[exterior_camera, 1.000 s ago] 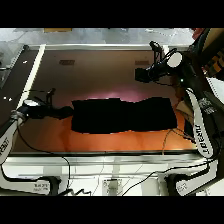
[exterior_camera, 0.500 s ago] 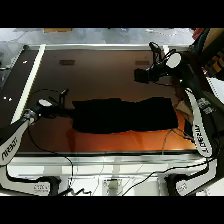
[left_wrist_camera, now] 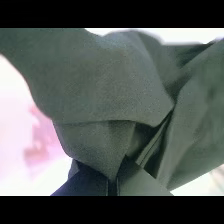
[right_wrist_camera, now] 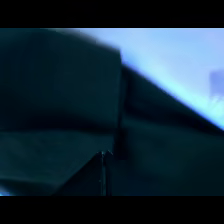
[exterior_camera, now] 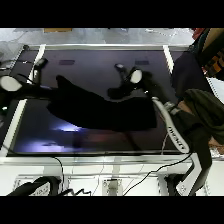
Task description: Fold the clothes and pants, and hang the long-sleeved shirts on hangers.
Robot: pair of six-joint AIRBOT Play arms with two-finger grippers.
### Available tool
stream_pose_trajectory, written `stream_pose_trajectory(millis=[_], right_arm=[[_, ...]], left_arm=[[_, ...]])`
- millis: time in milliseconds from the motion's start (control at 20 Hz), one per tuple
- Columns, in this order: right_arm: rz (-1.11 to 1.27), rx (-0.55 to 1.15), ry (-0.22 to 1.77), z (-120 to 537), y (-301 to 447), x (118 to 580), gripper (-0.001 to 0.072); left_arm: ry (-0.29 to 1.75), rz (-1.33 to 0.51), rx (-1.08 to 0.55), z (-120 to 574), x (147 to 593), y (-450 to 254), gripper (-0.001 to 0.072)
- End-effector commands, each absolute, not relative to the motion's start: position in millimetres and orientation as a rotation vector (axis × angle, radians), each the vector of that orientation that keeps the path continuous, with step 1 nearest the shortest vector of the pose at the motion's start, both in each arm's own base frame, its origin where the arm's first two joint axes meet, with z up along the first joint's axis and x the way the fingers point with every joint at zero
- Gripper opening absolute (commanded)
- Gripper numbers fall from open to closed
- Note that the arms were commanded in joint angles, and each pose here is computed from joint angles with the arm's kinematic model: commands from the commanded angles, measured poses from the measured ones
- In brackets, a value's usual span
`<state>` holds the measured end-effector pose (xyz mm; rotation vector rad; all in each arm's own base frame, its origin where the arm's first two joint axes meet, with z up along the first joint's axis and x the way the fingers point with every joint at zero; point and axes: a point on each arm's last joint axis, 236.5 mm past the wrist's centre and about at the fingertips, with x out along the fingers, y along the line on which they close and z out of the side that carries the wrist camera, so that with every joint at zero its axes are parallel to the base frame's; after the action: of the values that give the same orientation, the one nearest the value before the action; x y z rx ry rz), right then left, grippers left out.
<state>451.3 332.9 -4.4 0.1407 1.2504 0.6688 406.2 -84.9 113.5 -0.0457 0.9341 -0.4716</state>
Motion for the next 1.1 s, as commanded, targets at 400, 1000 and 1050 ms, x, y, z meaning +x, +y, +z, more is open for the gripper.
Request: stream_pose_trajectory(millis=[400,1000,1050], right_arm=[[0.903,-0.034,1.183,-48,488,350,0.0027],[0.362,0.042,1.184,45,165,497,0.0028],[0.333,0.061,1.179,52,147,499,0.0028]], left_arm=[[0.786,-0.435,-0.162,189,390,-94,0.001],[0.851,-0.789,-0.429,111,415,-327,0.001],[0.851,-0.797,-0.444,97,415,-350,0.001]])
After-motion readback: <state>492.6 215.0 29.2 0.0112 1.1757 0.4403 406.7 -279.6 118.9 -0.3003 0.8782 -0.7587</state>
